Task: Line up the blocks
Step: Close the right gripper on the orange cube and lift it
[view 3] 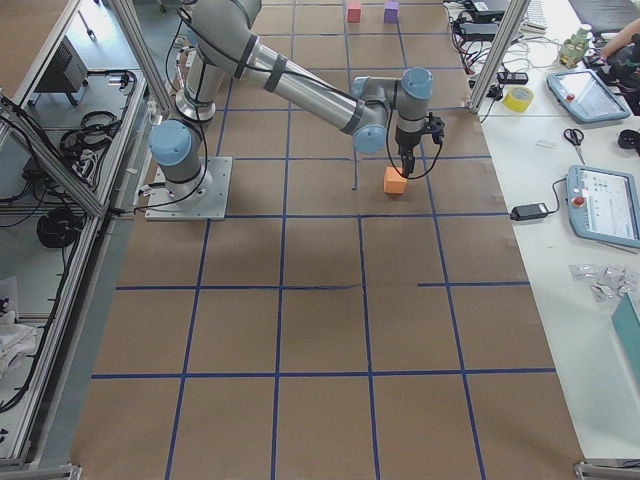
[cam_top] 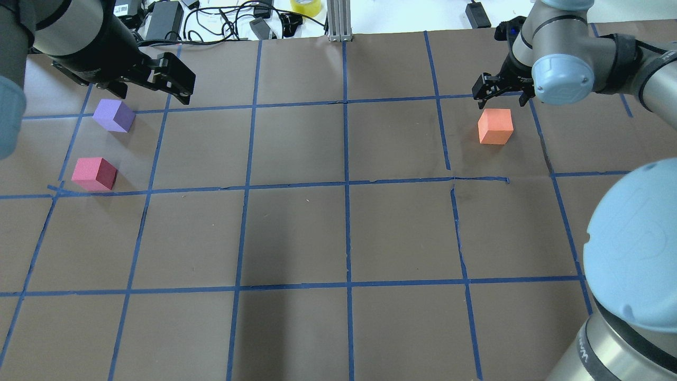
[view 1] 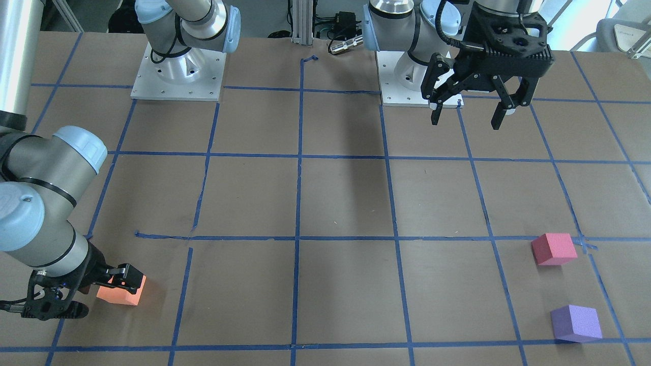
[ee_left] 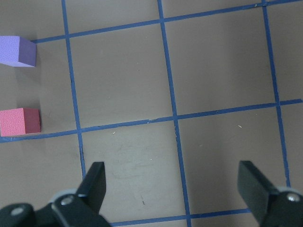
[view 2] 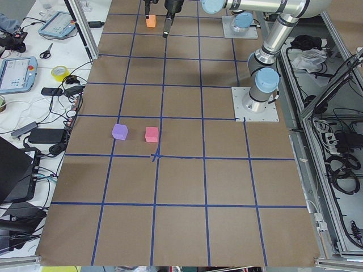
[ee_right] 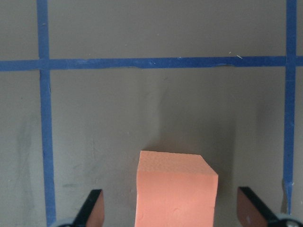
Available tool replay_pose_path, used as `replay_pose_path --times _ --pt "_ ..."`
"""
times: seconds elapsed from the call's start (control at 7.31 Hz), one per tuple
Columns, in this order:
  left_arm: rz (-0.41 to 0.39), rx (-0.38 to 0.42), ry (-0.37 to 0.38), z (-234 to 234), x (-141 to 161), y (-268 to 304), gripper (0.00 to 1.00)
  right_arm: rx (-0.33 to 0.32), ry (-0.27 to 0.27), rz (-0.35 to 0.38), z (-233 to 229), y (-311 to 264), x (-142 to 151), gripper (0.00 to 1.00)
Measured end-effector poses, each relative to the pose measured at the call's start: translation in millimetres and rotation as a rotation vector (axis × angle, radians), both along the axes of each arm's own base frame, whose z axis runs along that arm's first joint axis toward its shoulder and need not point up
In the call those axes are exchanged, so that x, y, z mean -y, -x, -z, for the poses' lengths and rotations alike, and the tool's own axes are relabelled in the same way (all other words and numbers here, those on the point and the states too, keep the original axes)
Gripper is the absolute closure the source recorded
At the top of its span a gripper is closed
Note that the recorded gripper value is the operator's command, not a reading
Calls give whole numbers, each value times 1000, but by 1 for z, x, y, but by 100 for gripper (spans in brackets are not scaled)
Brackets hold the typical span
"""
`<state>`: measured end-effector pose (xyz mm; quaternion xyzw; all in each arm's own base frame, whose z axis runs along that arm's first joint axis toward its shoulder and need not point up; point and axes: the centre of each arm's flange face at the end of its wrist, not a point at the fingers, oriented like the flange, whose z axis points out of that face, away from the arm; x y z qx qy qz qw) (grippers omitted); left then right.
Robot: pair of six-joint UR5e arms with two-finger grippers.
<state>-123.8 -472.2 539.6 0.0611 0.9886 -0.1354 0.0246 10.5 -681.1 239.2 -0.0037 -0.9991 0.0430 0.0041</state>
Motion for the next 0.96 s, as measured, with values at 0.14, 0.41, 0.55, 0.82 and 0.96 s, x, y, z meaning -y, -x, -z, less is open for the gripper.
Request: replay_pose_path --times 0.14,0.41,0.55,0.82,0.96 --pt "0 0 -1 0 0 0 0 4 -8 17 7 4 1 0" --pt "0 0 -1 0 0 0 0 11 -32 61 20 6 1 0" --pt "2 1 0 0 0 0 0 12 -50 69 29 7 1 17" --pt "5 3 0 0 -1 0 0 11 -79 76 43 7 -2 100" --pt "3 2 0 0 -1 0 0 15 -83 83 43 6 -3 100"
